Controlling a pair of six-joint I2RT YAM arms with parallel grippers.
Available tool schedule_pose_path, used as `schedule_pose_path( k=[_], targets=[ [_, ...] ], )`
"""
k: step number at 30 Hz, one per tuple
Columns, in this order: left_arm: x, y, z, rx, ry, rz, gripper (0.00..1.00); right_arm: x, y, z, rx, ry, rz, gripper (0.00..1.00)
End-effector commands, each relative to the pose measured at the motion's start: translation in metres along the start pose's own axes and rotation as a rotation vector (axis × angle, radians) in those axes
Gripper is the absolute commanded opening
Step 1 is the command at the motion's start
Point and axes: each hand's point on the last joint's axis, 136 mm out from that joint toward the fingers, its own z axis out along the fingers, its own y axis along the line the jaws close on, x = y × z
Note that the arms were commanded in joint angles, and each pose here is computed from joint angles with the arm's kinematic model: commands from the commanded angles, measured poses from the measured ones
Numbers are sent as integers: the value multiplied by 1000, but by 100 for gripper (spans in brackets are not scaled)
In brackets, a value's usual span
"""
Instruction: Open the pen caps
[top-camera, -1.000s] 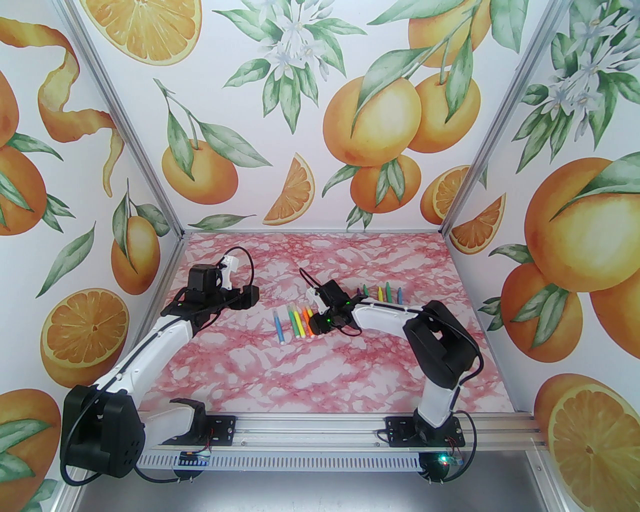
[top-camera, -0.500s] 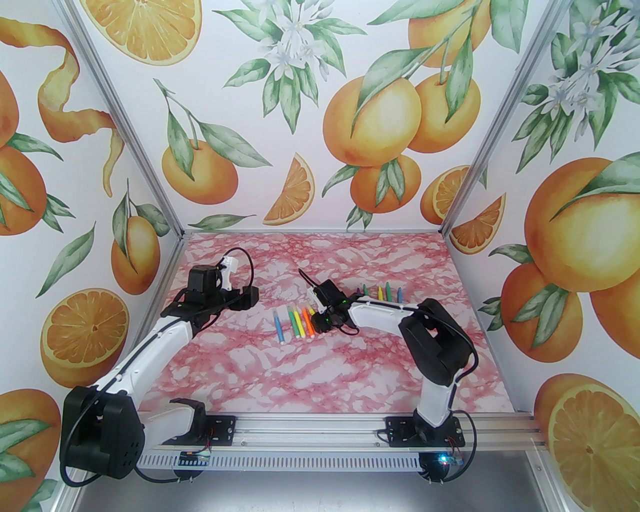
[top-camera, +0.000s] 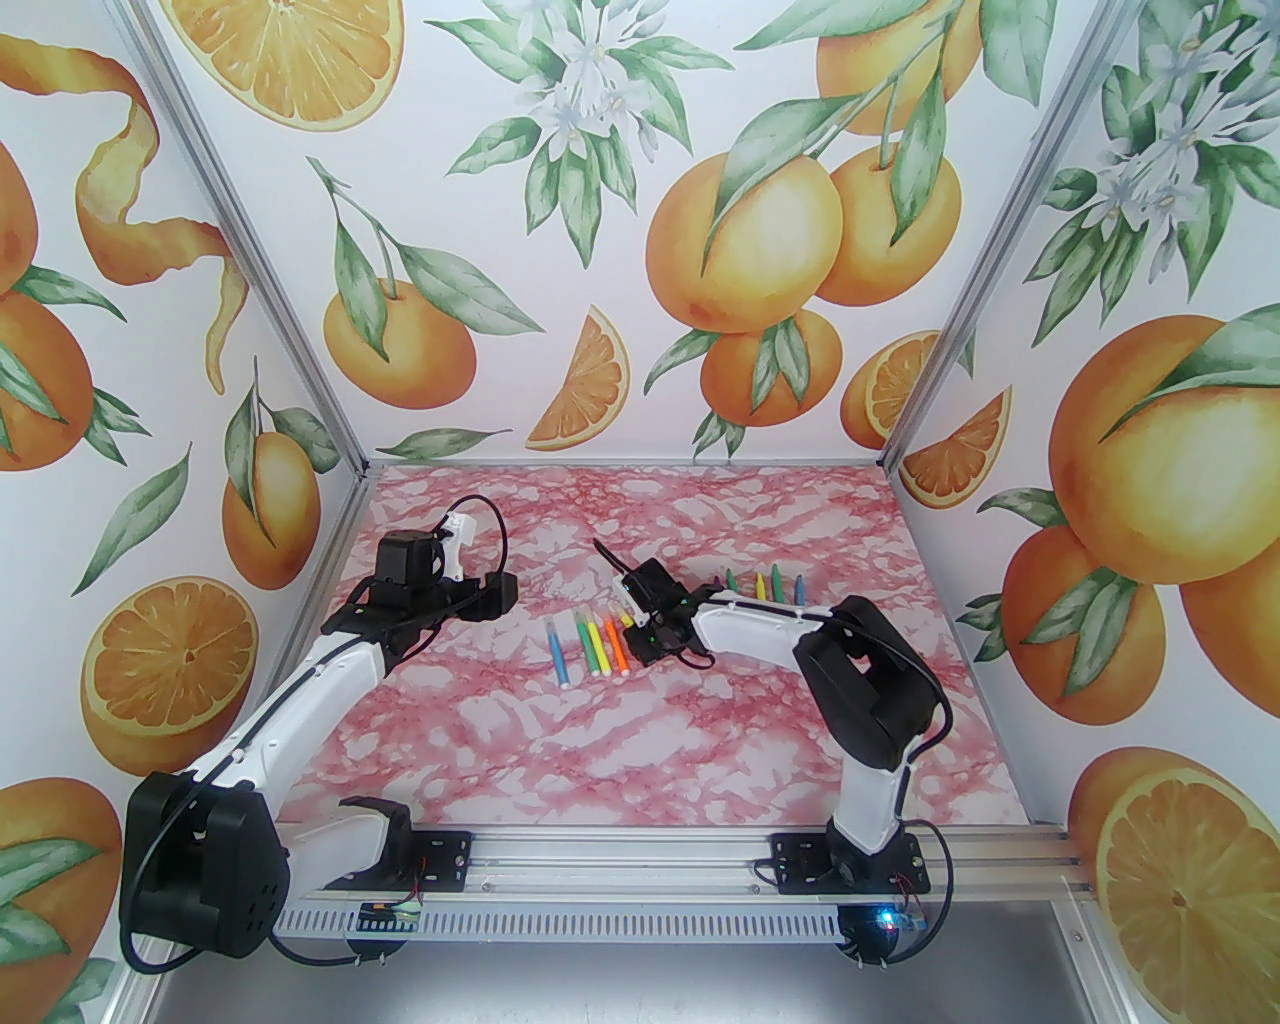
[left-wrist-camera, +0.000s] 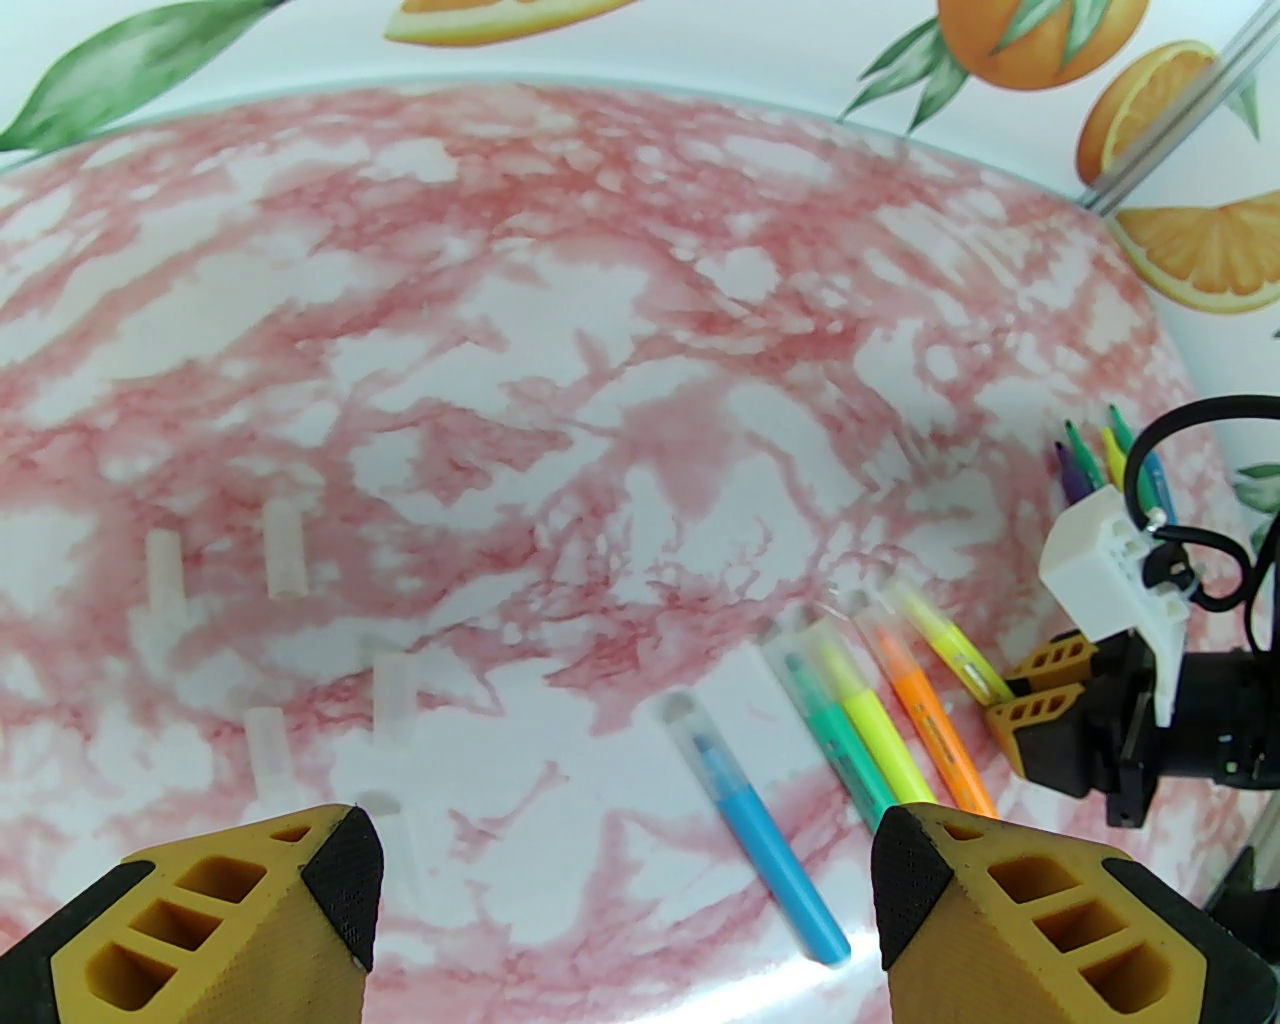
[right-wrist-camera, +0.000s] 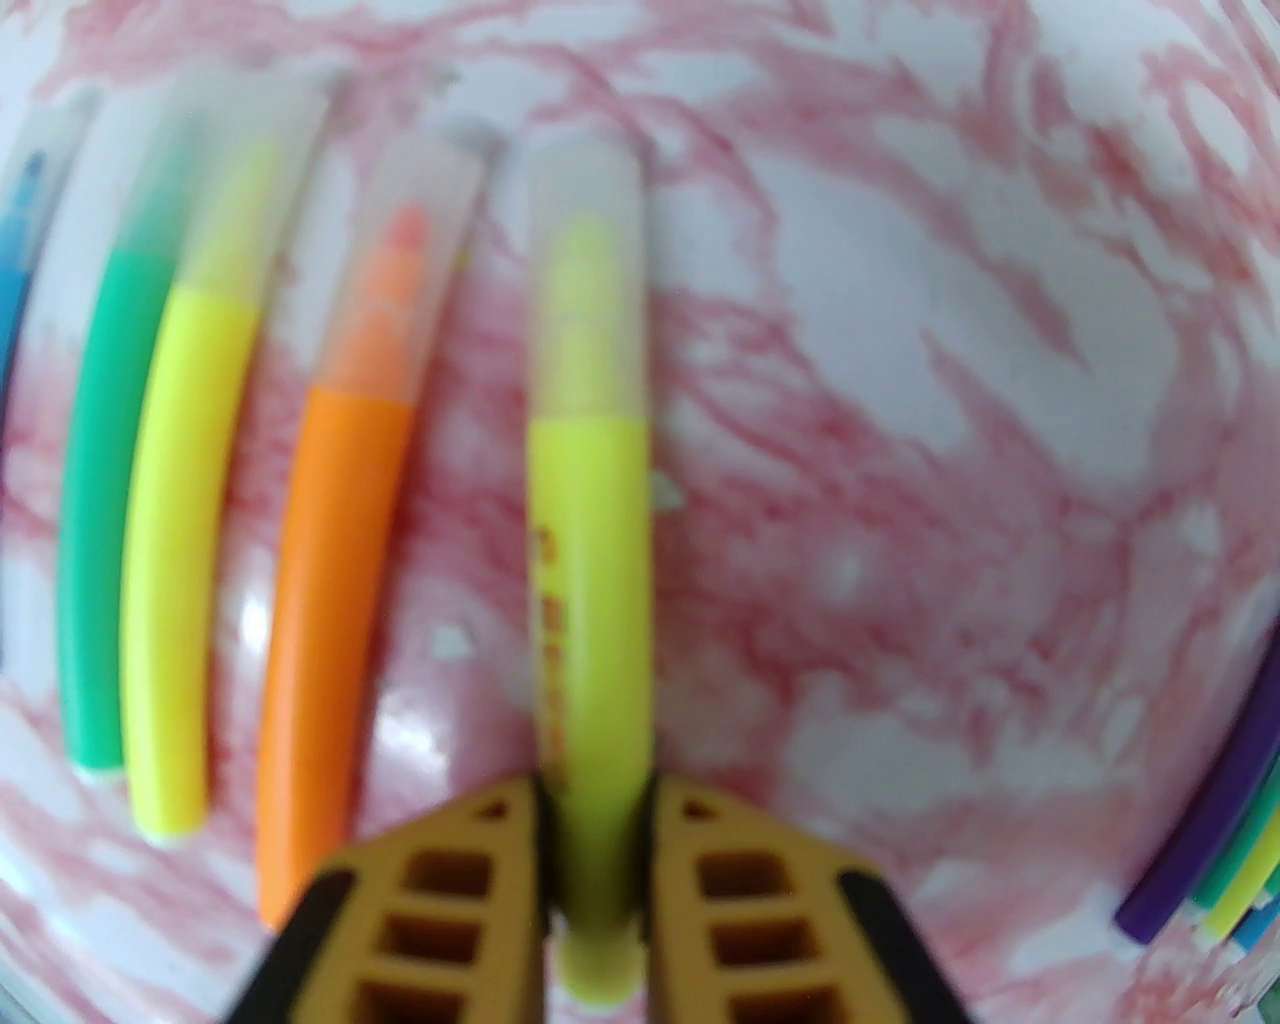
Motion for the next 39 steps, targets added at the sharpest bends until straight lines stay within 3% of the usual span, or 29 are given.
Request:
schedule_pose_path(
  k=[1, 15, 28, 39],
  targets=[
    [-4, 0, 0, 10, -26, -22, 84, 17, -4, 8, 36, 56, 8, 13],
    [-7, -21, 7, 154, -49, -100, 84, -21, 11, -36, -114, -110, 63, 1],
    [-7, -56, 24, 394, 1, -188, 77, -37, 38, -80, -313, -256, 27, 0],
    [-4, -88, 33, 519, 41, -188, 74, -45, 53, -104, -407, -339, -10, 0]
  ],
)
